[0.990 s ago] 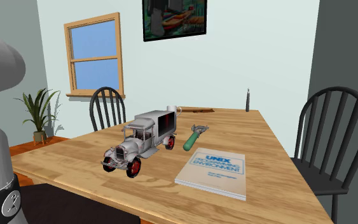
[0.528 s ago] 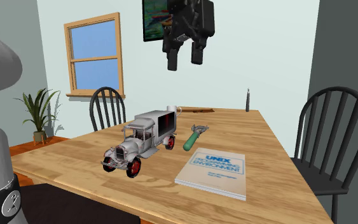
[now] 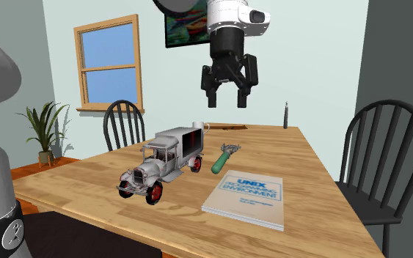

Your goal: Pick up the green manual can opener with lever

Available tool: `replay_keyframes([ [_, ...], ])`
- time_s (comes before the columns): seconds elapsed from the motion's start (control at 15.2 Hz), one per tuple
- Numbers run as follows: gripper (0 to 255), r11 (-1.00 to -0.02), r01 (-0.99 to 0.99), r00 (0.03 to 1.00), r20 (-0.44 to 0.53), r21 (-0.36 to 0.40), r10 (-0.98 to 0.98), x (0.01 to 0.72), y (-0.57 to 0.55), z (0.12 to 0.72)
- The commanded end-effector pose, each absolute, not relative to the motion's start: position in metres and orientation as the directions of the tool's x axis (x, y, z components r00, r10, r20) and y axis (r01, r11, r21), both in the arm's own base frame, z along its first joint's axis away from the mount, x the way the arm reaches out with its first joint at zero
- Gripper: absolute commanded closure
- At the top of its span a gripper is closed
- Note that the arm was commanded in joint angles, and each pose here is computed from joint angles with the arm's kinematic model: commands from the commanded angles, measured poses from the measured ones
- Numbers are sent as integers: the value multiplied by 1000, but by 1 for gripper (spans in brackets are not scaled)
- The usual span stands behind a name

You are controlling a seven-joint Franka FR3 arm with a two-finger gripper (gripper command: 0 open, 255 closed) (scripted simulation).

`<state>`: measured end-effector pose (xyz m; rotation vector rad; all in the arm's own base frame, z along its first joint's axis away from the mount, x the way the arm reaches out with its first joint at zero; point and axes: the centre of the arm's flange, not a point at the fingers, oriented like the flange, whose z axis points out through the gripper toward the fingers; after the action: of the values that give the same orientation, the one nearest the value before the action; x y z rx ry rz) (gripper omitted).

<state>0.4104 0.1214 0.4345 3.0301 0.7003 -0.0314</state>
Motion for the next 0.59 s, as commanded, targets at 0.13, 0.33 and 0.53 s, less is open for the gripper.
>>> replay_keyframes([
  [0.13, 0, -862, 507, 862, -5, 22, 507, 430, 158, 405],
  [0.33, 0, -832, 555, 832, 10, 19, 555, 443, 186, 384],
  [0.53, 0, -799, 601, 798, 25, 18, 602, 456, 214, 363],
])
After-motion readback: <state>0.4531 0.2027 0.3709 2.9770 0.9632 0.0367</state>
